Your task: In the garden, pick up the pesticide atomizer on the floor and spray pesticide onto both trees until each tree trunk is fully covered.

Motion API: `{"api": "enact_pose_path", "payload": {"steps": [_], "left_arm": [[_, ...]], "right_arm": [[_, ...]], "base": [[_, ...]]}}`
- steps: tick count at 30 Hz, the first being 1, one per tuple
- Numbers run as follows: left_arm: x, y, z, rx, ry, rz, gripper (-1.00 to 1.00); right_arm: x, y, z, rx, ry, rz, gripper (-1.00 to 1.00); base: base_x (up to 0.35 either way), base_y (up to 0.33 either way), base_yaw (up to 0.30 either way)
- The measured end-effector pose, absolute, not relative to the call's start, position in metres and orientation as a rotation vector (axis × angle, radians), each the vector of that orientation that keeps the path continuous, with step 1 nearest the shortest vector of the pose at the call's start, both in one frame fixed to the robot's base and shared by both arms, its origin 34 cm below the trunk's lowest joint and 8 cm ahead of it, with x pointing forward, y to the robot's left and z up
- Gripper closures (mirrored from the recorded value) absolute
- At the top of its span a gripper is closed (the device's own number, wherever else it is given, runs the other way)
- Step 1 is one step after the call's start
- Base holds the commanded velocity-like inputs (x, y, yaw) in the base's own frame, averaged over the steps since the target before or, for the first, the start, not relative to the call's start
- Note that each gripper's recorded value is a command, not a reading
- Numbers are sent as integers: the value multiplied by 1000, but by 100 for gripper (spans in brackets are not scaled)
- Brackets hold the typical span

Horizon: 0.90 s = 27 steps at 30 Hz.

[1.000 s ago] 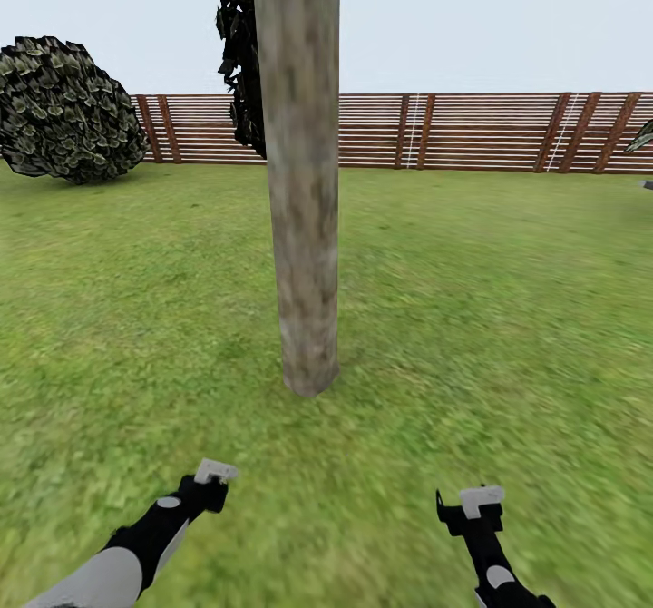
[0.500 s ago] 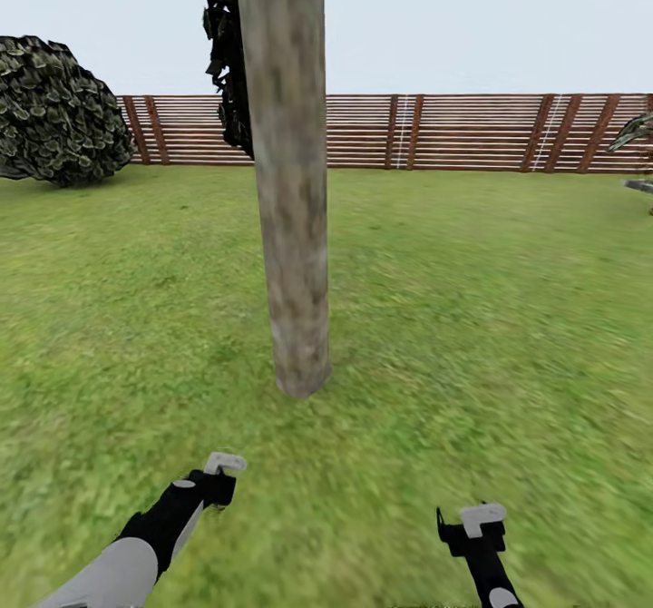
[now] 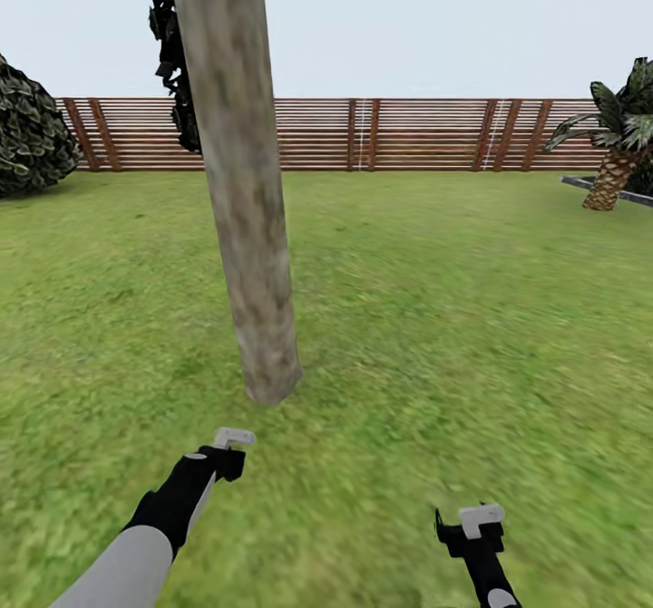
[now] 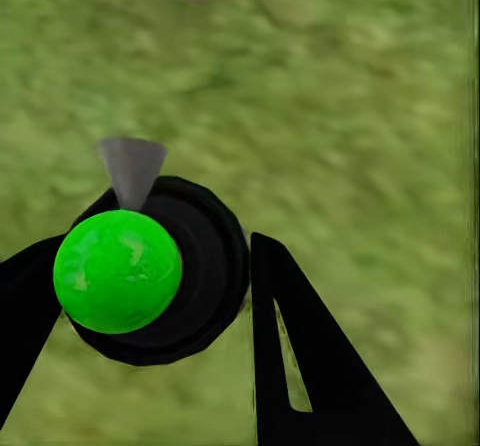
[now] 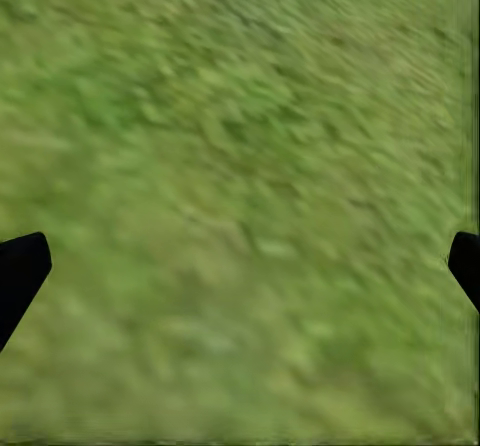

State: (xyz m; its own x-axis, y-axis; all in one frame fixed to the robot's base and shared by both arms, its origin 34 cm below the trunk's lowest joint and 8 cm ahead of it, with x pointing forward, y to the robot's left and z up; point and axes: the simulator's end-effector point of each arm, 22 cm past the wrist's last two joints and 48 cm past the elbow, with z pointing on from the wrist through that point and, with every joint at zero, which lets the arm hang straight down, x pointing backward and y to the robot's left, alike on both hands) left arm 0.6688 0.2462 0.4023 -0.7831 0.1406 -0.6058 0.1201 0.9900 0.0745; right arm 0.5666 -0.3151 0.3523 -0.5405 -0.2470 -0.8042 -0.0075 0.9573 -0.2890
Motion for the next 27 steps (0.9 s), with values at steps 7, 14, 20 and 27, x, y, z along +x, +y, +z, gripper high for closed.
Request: {"api": "enact_pose_path", "payload": {"steps": [7, 14, 20, 27], "left_arm": [[669, 248, 405, 181, 2473, 47, 100], [681, 248, 420, 179, 2431, 51, 100], [681, 246, 421, 134, 2430, 13, 100], [694, 261, 443, 75, 2452, 25, 100]], "right_arm": [[553, -309, 341, -178, 2163, -291, -100], [533, -298, 336, -183, 2134, -239, -100], [527, -296, 333, -183, 2142, -234, -100], [527, -296, 333, -182, 2142, -233, -100]], "base": [[95, 0, -236], [228, 1, -19], [0, 0, 0], [0, 0, 0]]}}
